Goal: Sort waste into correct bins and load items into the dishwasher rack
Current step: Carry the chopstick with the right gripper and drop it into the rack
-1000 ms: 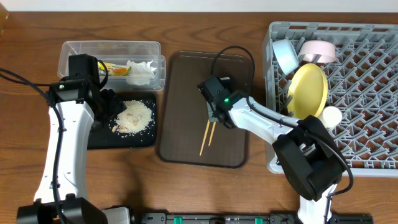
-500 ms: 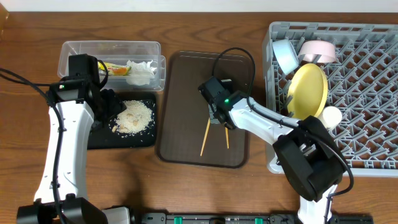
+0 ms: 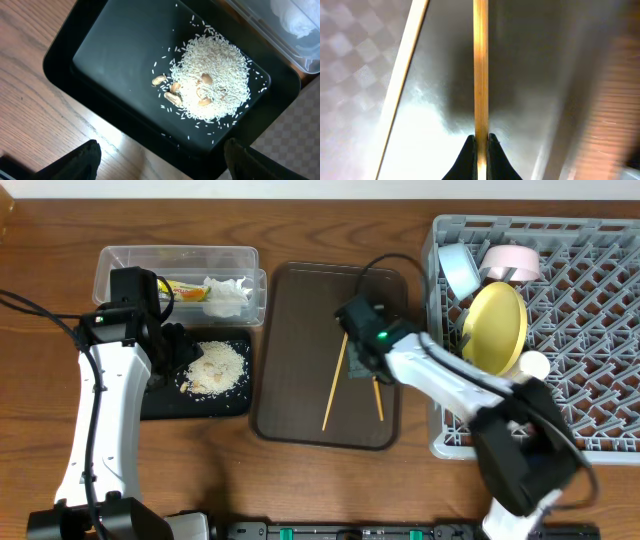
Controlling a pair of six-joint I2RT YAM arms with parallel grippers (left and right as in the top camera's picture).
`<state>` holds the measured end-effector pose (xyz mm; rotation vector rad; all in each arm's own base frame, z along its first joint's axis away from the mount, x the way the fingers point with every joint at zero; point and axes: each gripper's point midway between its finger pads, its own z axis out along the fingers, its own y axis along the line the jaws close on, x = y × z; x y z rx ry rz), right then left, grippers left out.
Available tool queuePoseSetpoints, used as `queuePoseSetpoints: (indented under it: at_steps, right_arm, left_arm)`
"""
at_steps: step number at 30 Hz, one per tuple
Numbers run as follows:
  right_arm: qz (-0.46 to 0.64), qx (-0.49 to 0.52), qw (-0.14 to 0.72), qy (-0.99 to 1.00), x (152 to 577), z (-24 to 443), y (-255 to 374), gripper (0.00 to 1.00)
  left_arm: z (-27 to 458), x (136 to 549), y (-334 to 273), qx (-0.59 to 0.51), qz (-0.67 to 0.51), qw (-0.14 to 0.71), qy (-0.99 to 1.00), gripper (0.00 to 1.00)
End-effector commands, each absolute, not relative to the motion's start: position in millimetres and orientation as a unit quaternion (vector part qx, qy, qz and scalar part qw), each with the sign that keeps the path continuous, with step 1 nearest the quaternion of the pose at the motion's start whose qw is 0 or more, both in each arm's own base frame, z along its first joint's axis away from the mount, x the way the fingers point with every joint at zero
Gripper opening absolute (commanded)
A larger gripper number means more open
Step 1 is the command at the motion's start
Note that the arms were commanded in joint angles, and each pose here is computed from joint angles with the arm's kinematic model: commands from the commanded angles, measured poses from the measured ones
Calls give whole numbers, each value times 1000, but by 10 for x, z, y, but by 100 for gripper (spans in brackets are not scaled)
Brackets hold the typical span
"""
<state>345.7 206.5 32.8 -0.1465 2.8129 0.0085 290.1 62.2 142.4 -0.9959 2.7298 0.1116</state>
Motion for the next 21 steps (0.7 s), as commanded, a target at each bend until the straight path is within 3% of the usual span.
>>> queuePoseSetpoints:
  at_steps: [1, 5, 10, 21]
  right_arm:
    - [29, -70, 217, 973, 3550, 945, 1923, 1]
    - [26, -70, 246, 966, 3518, 1394, 1579, 1]
    - [8, -35, 245, 969, 3409, 1640, 1094, 1]
    - [-48, -25, 158, 986, 3284, 1055, 643, 1]
  left_arm:
    - [1445, 2888, 657, -346, 45, 120, 929, 82]
    - [1445, 2888, 657, -346, 45, 120, 929, 82]
    - [1445, 2889, 657, -346, 45, 120, 929, 82]
    - [1449, 2905, 659, -347, 44, 123, 929, 82]
